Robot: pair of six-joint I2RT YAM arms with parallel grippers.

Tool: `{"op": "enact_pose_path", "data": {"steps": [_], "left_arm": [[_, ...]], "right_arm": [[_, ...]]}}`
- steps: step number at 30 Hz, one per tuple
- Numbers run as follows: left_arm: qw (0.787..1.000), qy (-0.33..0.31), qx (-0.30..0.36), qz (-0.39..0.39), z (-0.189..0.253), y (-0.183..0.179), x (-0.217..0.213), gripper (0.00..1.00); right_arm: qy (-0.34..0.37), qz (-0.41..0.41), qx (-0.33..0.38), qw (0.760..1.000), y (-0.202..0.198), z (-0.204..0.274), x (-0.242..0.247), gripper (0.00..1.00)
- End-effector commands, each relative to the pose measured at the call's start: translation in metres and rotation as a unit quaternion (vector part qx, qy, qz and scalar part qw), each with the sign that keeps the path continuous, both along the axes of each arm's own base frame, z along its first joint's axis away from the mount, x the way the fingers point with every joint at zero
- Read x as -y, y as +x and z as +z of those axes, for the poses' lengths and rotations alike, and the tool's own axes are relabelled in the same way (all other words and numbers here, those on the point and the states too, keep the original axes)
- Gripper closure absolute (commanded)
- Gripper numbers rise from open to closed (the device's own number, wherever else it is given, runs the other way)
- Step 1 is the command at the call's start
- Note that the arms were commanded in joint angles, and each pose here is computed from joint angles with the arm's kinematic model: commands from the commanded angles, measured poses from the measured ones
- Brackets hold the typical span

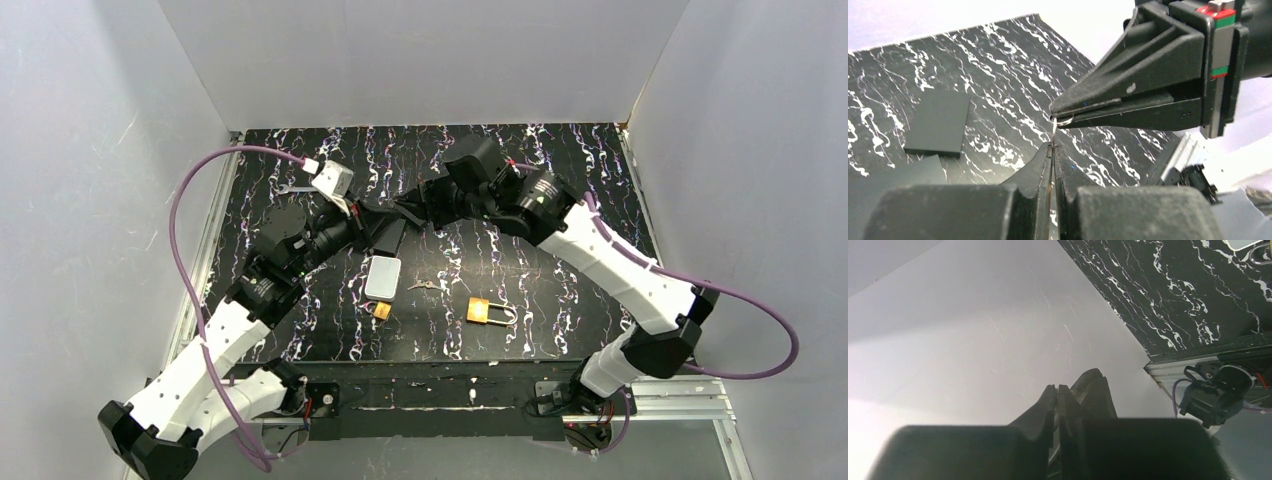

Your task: Unlock with the key

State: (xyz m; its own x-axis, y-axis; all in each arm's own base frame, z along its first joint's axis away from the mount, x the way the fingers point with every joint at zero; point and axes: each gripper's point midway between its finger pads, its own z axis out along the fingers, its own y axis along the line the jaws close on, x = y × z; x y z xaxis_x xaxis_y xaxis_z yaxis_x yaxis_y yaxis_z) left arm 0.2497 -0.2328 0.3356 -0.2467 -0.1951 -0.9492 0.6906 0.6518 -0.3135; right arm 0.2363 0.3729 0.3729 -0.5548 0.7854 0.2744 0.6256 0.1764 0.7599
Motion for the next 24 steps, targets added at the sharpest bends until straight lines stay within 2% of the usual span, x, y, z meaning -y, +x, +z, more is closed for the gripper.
{"op": "enact_pose_path", "data": {"steps": [1,3,5,8,9,11,14,16,19,22,24], "left_arm": [[0.999,0.015,-0.009,-0.031,0.018,-0.03,-0.009,1.0],[0.997,0.022,-0.045,-0.051,0.011,-0.048,-0.012,1.0],[0.993,0.036,-0.088,-0.074,0.004,-0.067,-0.015,1.0],[0.98,0.059,-0.163,-0.094,-0.011,-0.095,-0.023,1.0],[0.975,0.062,-0.188,-0.101,-0.016,-0.105,-0.026,1.0],[0.961,0.066,-0.239,-0.124,-0.025,-0.127,-0.029,1.0],[0.933,0.077,-0.314,-0.159,-0.029,-0.155,-0.03,1.0],[0.903,0.1,-0.387,-0.156,-0.04,-0.167,-0.035,1.0],[0.843,0.131,-0.498,-0.156,-0.056,-0.183,-0.037,1.0],[0.781,0.169,-0.591,-0.112,-0.075,-0.194,-0.048,1.0],[0.757,0.183,-0.619,-0.1,-0.077,-0.201,-0.054,1.0]], "right_arm": [[0.008,-0.016,0.082,0.996,0.004,0.019,0.024,0.71],[0.0,-0.004,0.126,0.992,0.01,0.016,0.033,0.51],[-0.011,0.021,0.175,0.984,0.018,0.014,0.046,0.39],[-0.053,0.08,0.253,0.963,0.029,0.004,0.065,0.35],[-0.078,0.116,0.287,0.948,0.027,0.003,0.066,0.34],[-0.153,0.22,0.341,0.901,0.015,-0.009,0.064,0.33],[-0.241,0.344,0.326,0.847,0.004,-0.039,0.066,0.3],[-0.282,0.374,0.281,0.837,0.0,-0.058,0.077,0.18],[-0.258,0.439,0.283,0.812,-0.019,-0.065,0.067,0.11],[-0.153,0.494,0.346,0.783,-0.051,-0.055,0.035,0.11],[-0.07,0.505,0.411,0.756,-0.072,-0.036,0.013,0.11]]}}
